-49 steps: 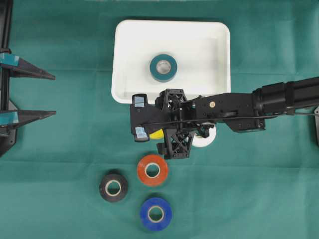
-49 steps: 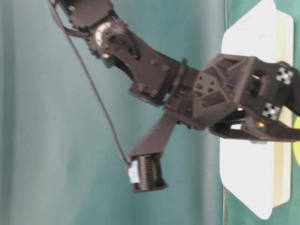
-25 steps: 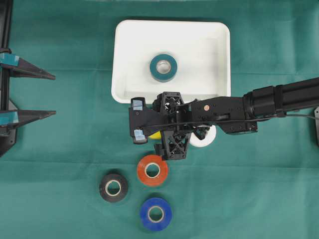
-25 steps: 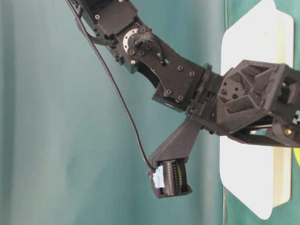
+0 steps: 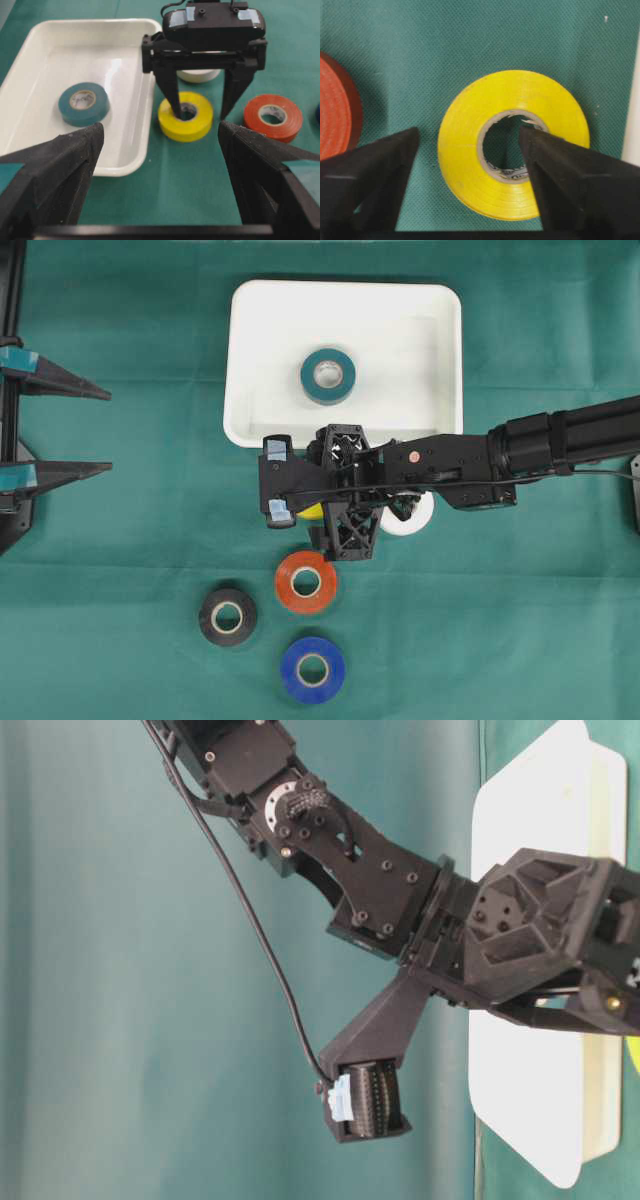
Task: Pick up the tape from a random location and place it into the white case.
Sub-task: 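Lower the right gripper into the yellow roll's hole and close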
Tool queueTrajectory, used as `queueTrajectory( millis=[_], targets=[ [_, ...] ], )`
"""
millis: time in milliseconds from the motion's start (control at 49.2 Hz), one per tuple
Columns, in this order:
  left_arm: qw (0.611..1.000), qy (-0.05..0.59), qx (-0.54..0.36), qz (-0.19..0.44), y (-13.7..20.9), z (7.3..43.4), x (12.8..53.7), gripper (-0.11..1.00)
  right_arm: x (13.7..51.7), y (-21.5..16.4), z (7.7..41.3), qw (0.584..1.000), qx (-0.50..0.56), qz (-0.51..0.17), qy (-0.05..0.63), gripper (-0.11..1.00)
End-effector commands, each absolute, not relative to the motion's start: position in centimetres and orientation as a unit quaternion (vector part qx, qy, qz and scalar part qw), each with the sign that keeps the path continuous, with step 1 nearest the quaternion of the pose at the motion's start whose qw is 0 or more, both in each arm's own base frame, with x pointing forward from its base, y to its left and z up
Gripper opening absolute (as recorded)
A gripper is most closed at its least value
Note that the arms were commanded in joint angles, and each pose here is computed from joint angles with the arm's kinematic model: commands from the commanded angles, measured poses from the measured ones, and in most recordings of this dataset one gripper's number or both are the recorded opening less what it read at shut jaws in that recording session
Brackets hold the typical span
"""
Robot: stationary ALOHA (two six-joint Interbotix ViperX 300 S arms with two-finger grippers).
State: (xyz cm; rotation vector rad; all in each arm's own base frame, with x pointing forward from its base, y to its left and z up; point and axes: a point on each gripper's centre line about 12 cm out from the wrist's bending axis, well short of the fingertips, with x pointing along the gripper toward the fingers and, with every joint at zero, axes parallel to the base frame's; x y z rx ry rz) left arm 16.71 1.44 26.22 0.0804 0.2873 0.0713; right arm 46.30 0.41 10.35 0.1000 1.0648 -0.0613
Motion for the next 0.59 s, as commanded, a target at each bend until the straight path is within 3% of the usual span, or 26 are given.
queueTrajectory(
  millis=[0,122,203,570],
  targets=[
    [0.989,0.142,0.039,0.036,1.5,26.5,16.9,0.91,46.6,0.3,11.3,0.866,0.053,-0.032,0.496,0.75],
    [0.989,0.142,0.039,0.036,1.5,26.5,16.9,0.91,46.6,0.3,11.2,0.865,0.052,-0.032,0.497,0.43],
    [0.989,0.142,0.039,0.036,1.5,26.5,16.9,0.91,46.5,0.3,11.2,0.864,0.053,-0.032,0.5,0.33],
    [0.989,0.142,0.039,0.036,1.5,26.5,16.9,0.91,46.7,0.6,12.3,0.867,0.051,-0.029,0.495,0.32]
  ],
)
